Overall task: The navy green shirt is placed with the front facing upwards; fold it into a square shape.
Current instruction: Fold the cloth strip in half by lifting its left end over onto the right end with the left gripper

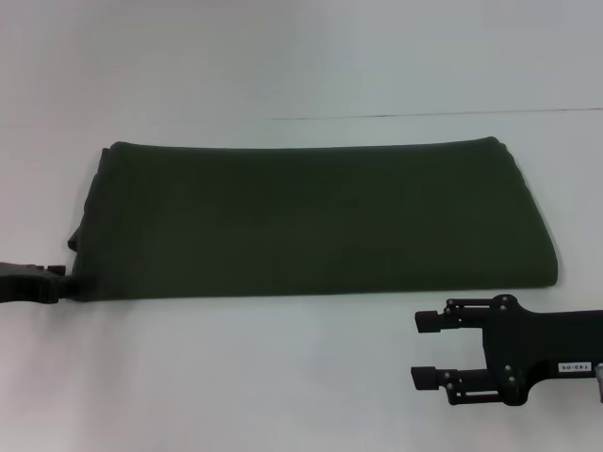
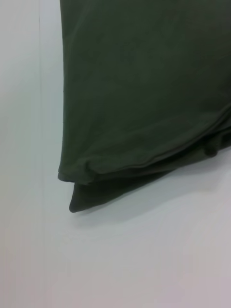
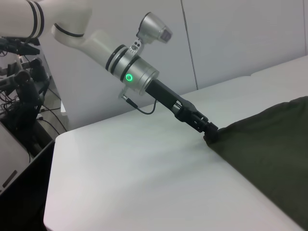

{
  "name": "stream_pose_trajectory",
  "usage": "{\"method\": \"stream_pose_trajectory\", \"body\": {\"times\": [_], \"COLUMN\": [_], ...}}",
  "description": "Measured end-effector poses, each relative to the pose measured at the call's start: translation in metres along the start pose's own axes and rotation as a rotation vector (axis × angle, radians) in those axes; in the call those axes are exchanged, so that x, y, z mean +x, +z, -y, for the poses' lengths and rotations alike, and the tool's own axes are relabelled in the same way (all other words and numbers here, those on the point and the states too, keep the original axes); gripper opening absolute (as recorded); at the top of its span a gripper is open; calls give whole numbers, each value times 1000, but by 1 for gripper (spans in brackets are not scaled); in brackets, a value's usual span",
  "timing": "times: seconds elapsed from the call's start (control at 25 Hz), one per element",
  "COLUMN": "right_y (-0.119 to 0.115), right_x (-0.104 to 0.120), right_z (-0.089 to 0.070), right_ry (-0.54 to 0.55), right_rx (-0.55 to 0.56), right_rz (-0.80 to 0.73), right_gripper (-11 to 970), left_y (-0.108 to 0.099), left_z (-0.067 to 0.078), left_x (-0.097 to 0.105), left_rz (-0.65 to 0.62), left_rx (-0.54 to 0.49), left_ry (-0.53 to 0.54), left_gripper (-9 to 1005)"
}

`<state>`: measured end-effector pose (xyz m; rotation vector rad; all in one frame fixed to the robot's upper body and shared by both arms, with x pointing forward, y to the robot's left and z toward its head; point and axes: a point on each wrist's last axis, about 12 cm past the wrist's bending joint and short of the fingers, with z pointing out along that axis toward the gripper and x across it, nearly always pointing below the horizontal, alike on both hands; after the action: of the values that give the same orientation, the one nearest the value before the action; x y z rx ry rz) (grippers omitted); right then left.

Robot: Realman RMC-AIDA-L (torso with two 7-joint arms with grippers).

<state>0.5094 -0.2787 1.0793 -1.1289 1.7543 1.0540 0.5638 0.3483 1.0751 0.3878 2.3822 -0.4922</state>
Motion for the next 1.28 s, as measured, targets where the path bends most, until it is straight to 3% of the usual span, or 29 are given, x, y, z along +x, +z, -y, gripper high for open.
{"method": "stream_pose_trajectory", "body": {"times": [0.32,0.56,1.0,1.28], "right_y": [1,3,3,3], "right_x": [-3,-4,-5,-6], "right_z": [2,4,6,6], "right_ry": [3,12,7,2], "right_rx": [-1,4,6,9], "right_rz": [-3,-8,-22,-23], "right_gripper": [743,734,691,636], "left_y": [-4,-1,4,2], "left_z": [-3,0,2,1], "left_x": [0,3,6,5], "left_rz": [2,-5,-17,-15], "left_rx": [-22,-11,-6,-6], "left_ry": [0,-18,-33,-28], "left_gripper": [589,689,679,486]}}
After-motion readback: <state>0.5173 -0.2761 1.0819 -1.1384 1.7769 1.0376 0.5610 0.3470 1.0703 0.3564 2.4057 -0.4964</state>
